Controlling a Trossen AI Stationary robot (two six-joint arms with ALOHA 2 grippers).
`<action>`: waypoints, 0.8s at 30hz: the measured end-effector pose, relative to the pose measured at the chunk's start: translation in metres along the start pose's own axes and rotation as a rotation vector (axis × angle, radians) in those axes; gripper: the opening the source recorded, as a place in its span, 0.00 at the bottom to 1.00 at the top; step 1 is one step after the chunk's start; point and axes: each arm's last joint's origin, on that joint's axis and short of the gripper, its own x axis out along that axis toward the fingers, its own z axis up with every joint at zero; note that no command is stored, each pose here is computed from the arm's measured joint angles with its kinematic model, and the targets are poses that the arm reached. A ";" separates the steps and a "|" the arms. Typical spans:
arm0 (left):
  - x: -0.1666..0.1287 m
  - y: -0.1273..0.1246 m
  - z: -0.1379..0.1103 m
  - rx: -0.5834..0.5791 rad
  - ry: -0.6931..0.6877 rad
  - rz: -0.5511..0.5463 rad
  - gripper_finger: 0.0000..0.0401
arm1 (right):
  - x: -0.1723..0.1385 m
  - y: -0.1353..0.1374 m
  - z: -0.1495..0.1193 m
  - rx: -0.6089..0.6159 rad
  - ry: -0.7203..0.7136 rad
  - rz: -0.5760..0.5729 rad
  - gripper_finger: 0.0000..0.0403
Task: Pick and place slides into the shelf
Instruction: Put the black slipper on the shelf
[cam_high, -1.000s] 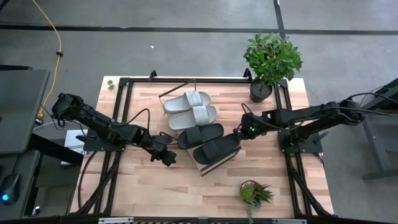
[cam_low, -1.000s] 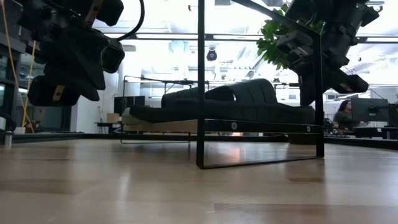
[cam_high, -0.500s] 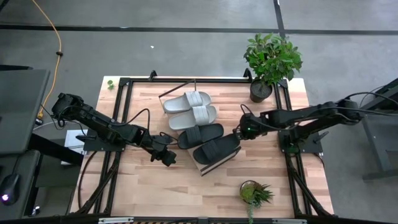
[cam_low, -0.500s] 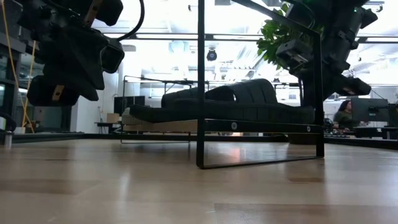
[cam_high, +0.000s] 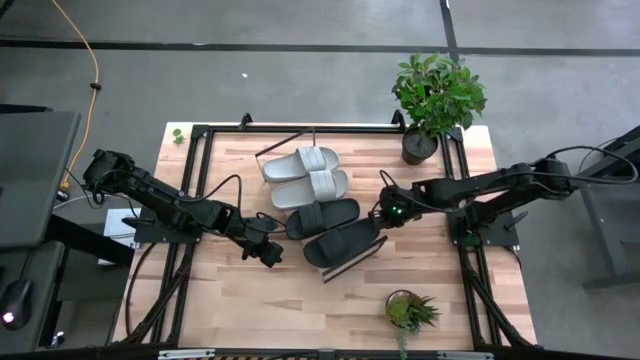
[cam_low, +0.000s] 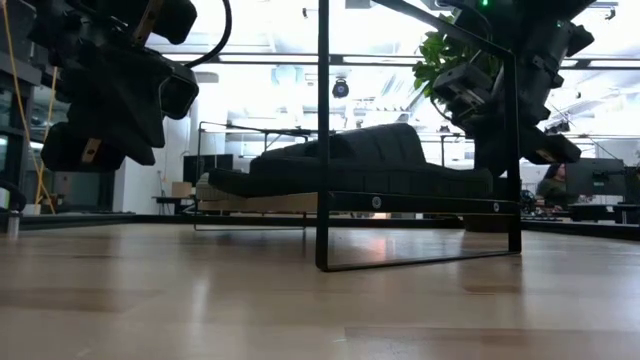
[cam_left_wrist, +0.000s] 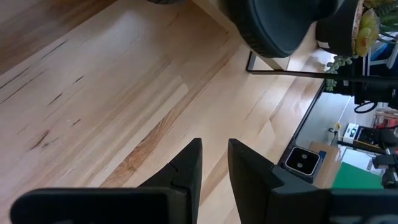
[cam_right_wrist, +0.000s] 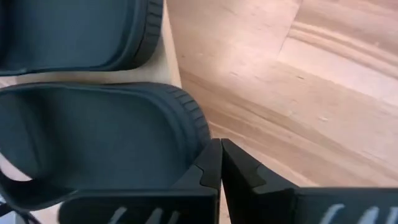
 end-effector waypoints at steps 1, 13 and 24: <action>0.000 0.000 0.000 0.000 0.000 0.000 0.17 | 0.000 0.000 0.000 0.001 -0.005 -0.004 0.00; 0.000 0.000 0.000 0.000 0.001 0.000 0.17 | 0.000 0.001 0.000 -0.008 0.019 0.013 0.00; 0.000 0.000 0.000 0.000 0.000 0.000 0.17 | 0.000 0.001 -0.001 -0.018 0.026 0.016 0.00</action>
